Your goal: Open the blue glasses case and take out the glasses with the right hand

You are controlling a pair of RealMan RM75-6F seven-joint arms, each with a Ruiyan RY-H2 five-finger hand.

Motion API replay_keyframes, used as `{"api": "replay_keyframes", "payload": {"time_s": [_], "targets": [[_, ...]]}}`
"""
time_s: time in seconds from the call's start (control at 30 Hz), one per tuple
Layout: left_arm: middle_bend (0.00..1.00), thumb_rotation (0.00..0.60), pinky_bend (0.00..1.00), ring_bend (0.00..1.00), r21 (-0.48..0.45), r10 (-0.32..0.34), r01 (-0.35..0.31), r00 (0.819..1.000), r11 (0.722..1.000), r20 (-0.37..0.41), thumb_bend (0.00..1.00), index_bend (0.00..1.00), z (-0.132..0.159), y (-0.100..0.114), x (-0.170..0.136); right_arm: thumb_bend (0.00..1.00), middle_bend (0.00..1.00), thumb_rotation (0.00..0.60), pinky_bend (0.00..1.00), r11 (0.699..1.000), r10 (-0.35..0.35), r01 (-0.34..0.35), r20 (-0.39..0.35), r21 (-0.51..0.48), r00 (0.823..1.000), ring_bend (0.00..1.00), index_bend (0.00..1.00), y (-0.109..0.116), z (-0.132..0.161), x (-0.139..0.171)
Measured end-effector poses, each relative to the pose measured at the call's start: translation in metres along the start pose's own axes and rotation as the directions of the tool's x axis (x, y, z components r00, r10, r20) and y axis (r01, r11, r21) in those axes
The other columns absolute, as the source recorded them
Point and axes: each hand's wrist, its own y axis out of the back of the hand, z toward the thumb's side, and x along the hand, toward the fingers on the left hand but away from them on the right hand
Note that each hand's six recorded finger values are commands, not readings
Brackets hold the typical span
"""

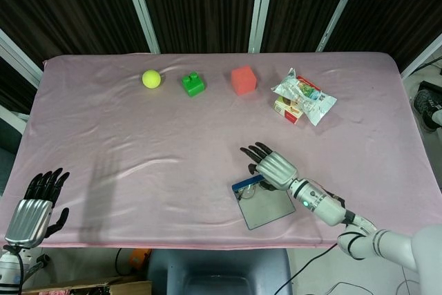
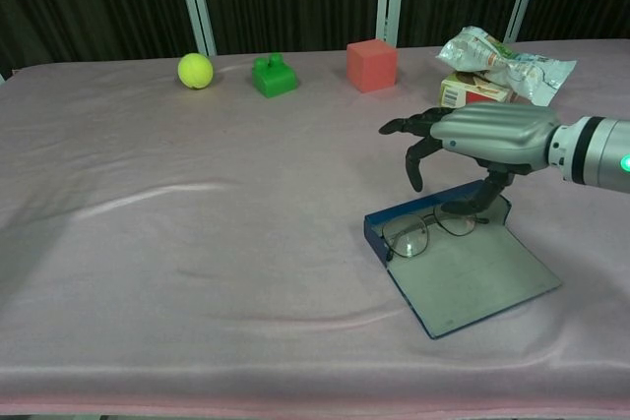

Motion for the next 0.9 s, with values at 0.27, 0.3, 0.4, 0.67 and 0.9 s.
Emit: {"api": "replay_keyframes", "payload": {"time_s": [0.27, 0.3, 0.4, 0.67, 0.9], "targets": [[0.00, 0.600, 0.04, 0.00, 0.012, 0.001, -0.001, 1.000, 1.000, -0.002, 0.41, 0.00, -0.0004, 0.0001, -0.0003, 0.45, 0.09, 0.600, 0.00, 1.000, 0.006, -0.005, 0.012, -0.012, 1.000, 0.02, 0.61, -0.0022, -0.0022, -0.0039], [0.00, 0.600, 0.04, 0.00, 0.012, 0.002, -0.002, 1.000, 1.000, -0.002, 0.41, 0.00, -0.0003, 0.0003, -0.0003, 0.45, 0.09, 0.600, 0.00, 1.000, 0.005, -0.005, 0.012, -0.014, 1.000, 0.02, 0.61, -0.0021, -0.0021, -0.0041], [0.00, 0.600, 0.04, 0.00, 0.009, 0.003, -0.003, 1.000, 1.000, 0.001, 0.41, 0.00, -0.0002, 0.0007, -0.0006, 0.45, 0.09, 0.600, 0.00, 1.000, 0.002, -0.002, 0.011, -0.015, 1.000, 0.02, 0.61, -0.0010, -0.0024, -0.0042], [0.00, 0.600, 0.04, 0.00, 0.010, 0.003, -0.003, 1.000, 1.000, 0.003, 0.41, 0.00, 0.0000, 0.0005, -0.0006, 0.47, 0.09, 0.600, 0.00, 1.000, 0.006, -0.006, 0.012, -0.017, 1.000, 0.02, 0.64, -0.0015, -0.0023, -0.0040], [0.00, 0.600, 0.04, 0.00, 0.009, 0.004, -0.005, 1.000, 1.000, 0.004, 0.41, 0.00, 0.0002, 0.0007, -0.0005, 0.49, 0.09, 0.600, 0.00, 1.000, 0.011, -0.011, 0.012, -0.016, 1.000, 0.02, 0.66, -0.0025, -0.0016, -0.0045]]}}
